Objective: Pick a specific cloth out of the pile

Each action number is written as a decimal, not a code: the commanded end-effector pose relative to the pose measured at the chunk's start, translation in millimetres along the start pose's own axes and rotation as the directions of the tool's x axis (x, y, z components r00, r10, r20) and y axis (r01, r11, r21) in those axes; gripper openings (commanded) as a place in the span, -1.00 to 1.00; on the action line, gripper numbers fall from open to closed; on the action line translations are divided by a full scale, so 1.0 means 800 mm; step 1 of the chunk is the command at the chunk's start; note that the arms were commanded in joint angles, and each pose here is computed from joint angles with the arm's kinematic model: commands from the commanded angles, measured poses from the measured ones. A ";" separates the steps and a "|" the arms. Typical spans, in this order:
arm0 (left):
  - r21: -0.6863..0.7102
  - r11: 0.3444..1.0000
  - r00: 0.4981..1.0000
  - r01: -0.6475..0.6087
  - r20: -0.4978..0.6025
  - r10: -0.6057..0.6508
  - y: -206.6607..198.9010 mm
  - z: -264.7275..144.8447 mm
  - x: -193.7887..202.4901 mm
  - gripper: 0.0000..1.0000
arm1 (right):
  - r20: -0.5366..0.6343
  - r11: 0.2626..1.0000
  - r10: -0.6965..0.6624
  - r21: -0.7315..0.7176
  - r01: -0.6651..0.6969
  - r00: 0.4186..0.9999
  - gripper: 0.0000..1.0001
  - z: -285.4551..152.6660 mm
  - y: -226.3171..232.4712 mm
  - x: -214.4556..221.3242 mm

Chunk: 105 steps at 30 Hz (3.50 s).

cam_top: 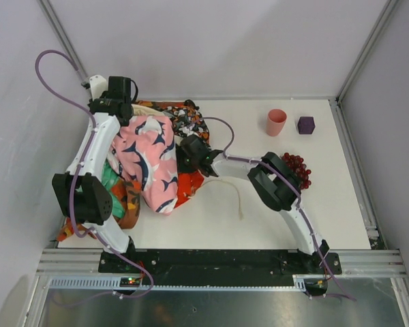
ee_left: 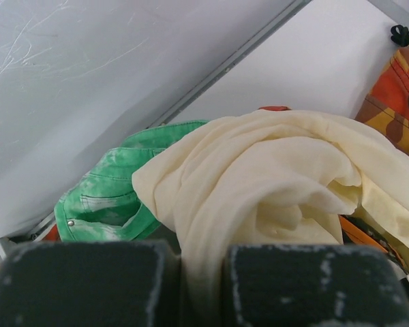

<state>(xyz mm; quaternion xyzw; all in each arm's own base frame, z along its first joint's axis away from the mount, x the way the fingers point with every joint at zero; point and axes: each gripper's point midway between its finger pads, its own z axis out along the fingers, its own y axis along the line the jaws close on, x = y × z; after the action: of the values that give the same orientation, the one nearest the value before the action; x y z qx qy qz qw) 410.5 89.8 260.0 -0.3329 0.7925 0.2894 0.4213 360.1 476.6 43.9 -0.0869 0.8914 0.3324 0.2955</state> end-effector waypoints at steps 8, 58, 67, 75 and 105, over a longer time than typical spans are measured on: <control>-0.050 0.994 0.995 0.101 0.002 -0.101 0.012 0.016 0.018 -0.98 | 0.166 0.964 -0.209 0.201 0.175 0.964 -1.00 -0.171 0.017 -0.046; 0.493 0.821 0.958 0.286 -0.145 -0.246 0.020 -0.166 0.053 0.99 | 0.644 0.973 -0.195 0.223 0.062 0.740 -1.00 -0.513 -0.060 -0.203; 0.576 0.786 0.974 0.225 -0.161 -0.160 0.003 -0.199 0.095 0.99 | 0.548 0.973 -0.046 0.212 -0.086 0.835 -1.00 -0.422 -0.132 -0.113; 0.630 0.758 0.981 0.168 -0.180 -0.069 -0.005 -0.217 0.137 0.99 | 0.301 0.922 0.053 0.353 -0.162 0.952 -0.97 -0.311 -0.194 0.001; 0.748 0.629 0.974 0.211 -0.215 -0.071 0.032 -0.251 0.163 0.99 | 0.804 0.810 -0.137 0.427 -0.401 0.579 0.99 -0.609 -0.250 -0.101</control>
<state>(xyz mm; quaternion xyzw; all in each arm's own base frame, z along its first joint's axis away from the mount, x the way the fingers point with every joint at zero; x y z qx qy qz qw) 240.7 -77.0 250.8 -0.2062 0.8435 -0.1274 0.4794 276.3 37.7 289.2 0.2040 0.7089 0.1443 0.6596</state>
